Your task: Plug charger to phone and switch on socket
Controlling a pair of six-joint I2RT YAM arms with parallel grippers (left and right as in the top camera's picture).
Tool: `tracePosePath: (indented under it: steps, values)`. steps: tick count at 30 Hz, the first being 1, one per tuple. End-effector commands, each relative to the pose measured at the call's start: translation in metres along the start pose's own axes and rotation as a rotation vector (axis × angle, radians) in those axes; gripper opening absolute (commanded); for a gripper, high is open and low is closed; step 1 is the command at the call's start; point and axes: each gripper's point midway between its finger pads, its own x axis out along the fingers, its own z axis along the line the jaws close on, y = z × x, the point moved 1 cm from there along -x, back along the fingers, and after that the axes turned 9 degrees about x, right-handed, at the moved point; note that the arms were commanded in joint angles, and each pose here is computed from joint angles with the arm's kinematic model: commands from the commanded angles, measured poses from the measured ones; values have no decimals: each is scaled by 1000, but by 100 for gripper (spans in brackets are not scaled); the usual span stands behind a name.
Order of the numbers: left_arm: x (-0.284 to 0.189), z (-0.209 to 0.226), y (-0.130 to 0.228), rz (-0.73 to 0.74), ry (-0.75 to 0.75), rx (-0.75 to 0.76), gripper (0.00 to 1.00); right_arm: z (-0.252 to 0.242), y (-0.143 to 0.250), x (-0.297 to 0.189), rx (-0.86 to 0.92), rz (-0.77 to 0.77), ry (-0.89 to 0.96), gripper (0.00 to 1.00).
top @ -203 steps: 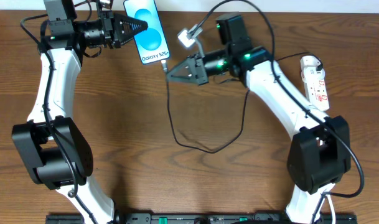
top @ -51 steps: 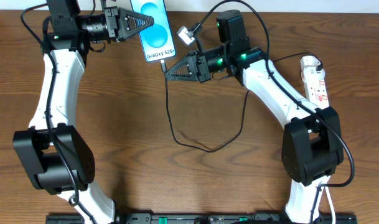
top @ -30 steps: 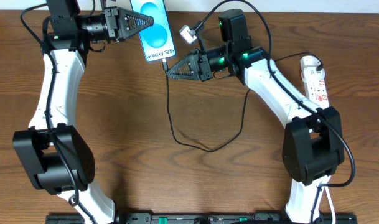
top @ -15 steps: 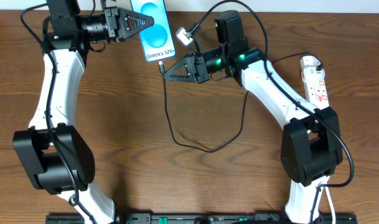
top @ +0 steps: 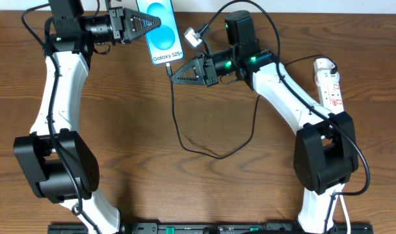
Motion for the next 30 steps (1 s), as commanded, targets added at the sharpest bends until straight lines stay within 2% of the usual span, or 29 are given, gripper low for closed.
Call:
tracePosePath:
  steps: [1,30]
  values:
    - [-1,-23,-4,10,32,44,7,-4,0,-4,11,-5,-2,1]
    - [-2,-23,-4,9,30,52,7,-5,-1,-7,16,-10,1,1]
